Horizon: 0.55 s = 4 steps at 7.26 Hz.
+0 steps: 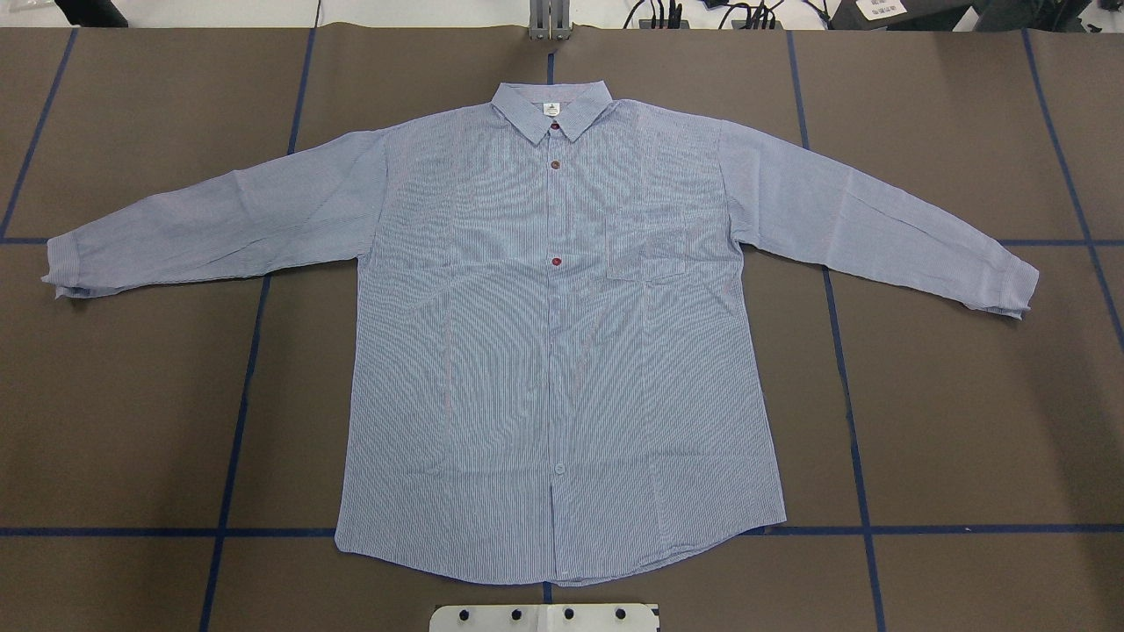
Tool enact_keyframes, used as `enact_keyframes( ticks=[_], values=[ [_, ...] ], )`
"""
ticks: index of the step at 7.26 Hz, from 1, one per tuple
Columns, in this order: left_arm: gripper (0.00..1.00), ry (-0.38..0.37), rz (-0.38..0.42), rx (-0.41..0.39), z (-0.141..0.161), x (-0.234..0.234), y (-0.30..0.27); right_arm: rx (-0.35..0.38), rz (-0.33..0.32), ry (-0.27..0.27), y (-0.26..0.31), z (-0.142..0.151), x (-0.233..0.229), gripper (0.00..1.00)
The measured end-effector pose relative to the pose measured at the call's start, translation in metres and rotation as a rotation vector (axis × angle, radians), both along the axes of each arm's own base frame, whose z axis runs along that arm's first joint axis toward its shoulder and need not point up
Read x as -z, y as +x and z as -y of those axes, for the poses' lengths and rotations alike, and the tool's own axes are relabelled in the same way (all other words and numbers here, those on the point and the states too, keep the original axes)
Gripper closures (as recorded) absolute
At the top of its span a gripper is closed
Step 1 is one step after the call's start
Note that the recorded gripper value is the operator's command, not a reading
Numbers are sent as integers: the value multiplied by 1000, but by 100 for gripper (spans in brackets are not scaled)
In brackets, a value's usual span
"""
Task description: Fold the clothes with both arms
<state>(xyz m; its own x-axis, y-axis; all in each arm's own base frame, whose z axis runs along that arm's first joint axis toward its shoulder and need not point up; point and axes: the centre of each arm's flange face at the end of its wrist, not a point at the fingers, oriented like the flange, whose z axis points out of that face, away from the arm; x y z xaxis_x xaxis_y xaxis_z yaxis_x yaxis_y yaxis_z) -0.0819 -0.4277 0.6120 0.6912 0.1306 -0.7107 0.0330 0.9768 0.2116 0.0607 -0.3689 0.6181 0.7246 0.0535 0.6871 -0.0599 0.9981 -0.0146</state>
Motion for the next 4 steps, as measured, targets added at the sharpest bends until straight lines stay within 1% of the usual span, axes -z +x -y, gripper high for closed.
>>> enact_keyframes(
  ticks=[1, 3, 4],
  values=[
    [0, 12, 1, 0, 0, 1, 0, 0, 1, 1, 0, 0, 0, 0],
    [0, 81, 3, 0, 2, 9, 0, 1, 6, 13, -1, 3, 5, 0],
    [0, 122, 8, 3, 4, 13, 0, 1, 10, 40, -1, 6, 11, 0]
  ],
)
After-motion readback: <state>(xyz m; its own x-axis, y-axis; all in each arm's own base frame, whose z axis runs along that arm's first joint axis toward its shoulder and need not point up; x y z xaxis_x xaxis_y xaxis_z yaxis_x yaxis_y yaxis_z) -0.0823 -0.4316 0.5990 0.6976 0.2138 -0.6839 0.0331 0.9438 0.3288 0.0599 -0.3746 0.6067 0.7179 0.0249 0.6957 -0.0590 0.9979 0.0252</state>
